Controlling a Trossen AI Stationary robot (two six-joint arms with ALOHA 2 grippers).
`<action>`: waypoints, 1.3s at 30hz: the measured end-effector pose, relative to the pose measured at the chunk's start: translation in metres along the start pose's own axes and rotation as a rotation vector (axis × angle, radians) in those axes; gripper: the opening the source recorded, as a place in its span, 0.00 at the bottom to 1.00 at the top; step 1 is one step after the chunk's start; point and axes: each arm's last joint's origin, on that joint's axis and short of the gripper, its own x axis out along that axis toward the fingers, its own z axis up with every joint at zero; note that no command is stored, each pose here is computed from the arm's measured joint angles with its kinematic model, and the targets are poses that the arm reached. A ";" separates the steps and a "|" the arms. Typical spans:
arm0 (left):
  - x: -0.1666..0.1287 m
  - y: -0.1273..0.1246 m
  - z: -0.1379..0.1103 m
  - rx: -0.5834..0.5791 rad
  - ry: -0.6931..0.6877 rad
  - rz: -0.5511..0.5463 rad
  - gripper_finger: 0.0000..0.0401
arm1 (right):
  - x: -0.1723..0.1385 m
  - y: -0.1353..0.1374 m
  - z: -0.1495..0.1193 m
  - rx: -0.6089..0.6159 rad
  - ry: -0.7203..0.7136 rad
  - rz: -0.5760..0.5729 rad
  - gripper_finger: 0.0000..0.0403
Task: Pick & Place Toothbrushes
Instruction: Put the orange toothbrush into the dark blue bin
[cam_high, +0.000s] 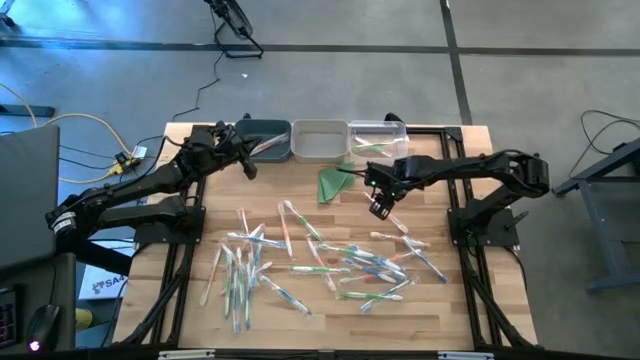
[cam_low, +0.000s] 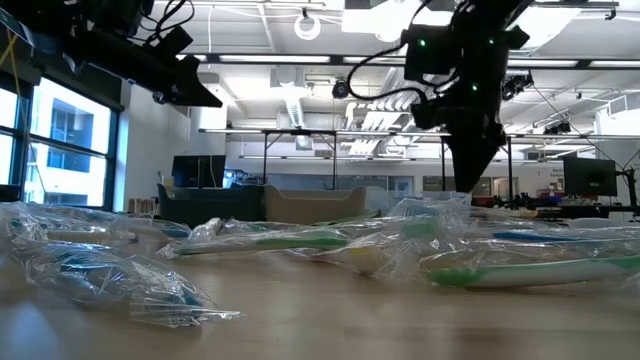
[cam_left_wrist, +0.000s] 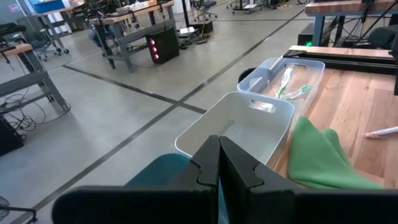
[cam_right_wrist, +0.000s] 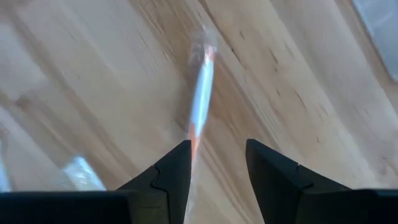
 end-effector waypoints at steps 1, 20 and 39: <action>0.000 0.000 0.000 0.000 0.004 -0.001 0.00 | 0.004 -0.001 -0.003 -0.009 0.009 -0.012 0.36; 0.000 0.000 -0.001 0.002 0.011 -0.007 0.00 | 0.016 -0.004 -0.011 -0.018 0.019 -0.028 0.36; 0.000 0.000 -0.001 0.003 0.013 -0.005 0.00 | 0.036 -0.005 -0.025 -0.023 0.021 0.004 0.36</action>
